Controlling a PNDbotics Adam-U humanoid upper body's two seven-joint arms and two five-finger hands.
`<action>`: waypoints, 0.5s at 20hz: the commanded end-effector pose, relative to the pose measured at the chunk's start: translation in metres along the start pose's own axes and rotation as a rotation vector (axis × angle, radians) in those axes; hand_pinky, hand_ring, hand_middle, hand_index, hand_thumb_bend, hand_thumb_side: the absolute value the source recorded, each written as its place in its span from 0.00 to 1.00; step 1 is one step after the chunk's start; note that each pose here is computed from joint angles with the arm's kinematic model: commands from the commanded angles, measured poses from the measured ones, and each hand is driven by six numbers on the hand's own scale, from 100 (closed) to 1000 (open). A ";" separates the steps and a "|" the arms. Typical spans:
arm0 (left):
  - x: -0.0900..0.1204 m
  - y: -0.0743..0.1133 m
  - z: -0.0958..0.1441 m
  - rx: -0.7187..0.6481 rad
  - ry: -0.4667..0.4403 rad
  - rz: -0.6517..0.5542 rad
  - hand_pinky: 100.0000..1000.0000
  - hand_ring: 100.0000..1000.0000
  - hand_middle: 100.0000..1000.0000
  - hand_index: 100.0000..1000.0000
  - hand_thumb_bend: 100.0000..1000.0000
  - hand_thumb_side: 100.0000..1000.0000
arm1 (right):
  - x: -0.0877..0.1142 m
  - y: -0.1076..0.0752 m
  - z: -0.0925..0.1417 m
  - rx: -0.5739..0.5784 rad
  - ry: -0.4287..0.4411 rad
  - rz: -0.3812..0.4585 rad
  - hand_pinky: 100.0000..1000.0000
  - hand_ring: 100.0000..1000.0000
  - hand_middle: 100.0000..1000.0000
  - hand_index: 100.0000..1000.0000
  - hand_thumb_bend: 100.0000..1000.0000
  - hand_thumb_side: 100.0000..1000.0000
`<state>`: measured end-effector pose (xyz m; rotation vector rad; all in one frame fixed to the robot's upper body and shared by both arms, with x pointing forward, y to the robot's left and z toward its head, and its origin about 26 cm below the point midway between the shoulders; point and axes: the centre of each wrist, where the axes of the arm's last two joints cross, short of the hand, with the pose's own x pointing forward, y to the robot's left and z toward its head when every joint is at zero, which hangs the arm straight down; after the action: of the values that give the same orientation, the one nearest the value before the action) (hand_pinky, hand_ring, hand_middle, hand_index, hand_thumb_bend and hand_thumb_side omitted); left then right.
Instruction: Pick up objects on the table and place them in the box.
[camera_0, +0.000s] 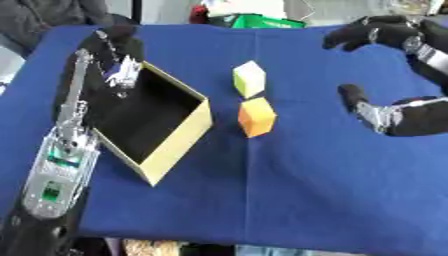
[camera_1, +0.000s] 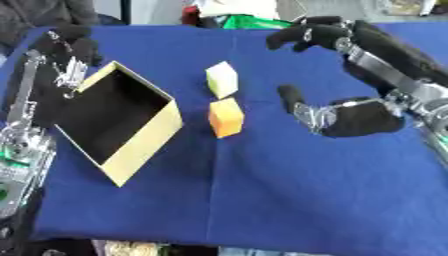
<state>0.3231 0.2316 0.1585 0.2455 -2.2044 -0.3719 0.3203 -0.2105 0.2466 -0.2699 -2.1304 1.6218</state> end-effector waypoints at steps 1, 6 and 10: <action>0.006 0.002 -0.004 -0.014 -0.029 -0.005 0.57 0.54 0.52 0.72 0.19 0.55 | -0.010 -0.002 -0.007 0.068 0.011 0.046 0.82 0.94 0.83 0.94 0.05 0.36; 0.007 0.000 -0.005 -0.031 -0.031 0.002 0.57 0.54 0.52 0.72 0.19 0.55 | -0.031 0.005 -0.021 0.167 0.025 0.077 0.83 0.96 0.85 0.96 0.19 0.36; 0.007 -0.001 -0.006 -0.041 -0.033 0.009 0.57 0.54 0.52 0.72 0.19 0.55 | -0.047 0.008 -0.030 0.235 0.035 0.079 0.83 0.96 0.86 0.96 0.26 0.35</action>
<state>0.3231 0.2279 0.1582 0.2123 -2.2000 -0.4080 0.3696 -0.1999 0.2280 -0.2817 -1.9147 1.8551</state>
